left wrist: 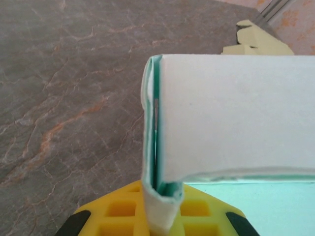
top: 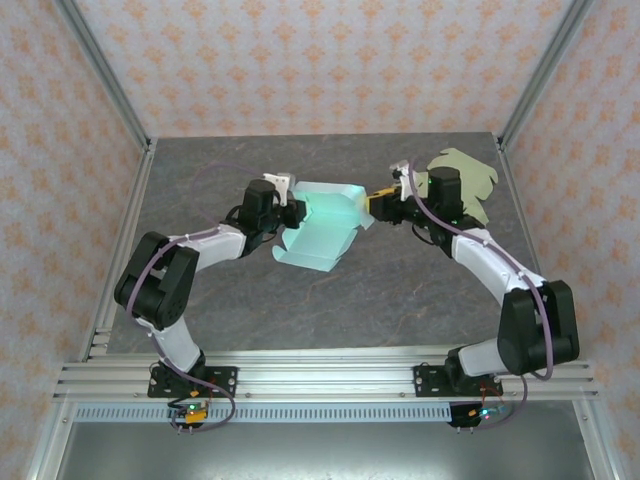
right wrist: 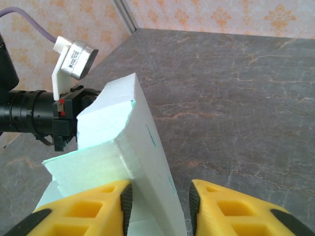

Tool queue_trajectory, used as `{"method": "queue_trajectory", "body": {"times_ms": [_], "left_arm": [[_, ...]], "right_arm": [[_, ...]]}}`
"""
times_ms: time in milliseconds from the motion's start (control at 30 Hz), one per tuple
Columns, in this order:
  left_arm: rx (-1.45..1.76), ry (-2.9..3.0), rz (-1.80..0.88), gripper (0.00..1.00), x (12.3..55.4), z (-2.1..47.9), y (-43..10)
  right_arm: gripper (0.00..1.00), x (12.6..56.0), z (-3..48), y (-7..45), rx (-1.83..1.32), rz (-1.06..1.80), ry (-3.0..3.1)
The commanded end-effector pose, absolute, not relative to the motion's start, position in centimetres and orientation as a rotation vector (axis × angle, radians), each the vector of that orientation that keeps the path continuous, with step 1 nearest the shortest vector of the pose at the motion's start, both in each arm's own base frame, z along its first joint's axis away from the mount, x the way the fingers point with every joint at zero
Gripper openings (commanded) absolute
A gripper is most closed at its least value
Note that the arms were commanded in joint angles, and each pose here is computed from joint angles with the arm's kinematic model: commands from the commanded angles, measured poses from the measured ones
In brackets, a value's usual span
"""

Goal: Fold the paper box

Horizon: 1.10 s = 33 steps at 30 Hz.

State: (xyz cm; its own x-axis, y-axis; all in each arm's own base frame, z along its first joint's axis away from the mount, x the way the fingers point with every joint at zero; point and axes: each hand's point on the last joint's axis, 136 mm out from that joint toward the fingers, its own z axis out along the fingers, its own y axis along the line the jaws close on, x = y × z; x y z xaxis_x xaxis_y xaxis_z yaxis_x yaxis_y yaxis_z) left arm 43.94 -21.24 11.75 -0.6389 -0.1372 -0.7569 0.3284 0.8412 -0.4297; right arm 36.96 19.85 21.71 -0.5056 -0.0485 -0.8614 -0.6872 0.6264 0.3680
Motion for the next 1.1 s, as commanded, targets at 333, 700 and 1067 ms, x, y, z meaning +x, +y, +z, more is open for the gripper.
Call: {"method": "queue_trajectory", "body": {"times_ms": [333,700,1067], "left_arm": [[0.208,2.157,-0.792,0.0,44.3,13.4,-23.6],[0.172,2.172,-0.817,0.0,44.6,13.3,-24.0],[0.054,2.21,-0.667,0.0,44.3,12.1,-22.0]], "right_arm": [[0.34,35.8,21.5,22.0,-0.576,0.899,1.908],[0.36,37.3,20.7,22.6,-0.48,0.715,1.898],[0.42,38.8,17.8,22.3,-0.448,0.511,2.006]]}}
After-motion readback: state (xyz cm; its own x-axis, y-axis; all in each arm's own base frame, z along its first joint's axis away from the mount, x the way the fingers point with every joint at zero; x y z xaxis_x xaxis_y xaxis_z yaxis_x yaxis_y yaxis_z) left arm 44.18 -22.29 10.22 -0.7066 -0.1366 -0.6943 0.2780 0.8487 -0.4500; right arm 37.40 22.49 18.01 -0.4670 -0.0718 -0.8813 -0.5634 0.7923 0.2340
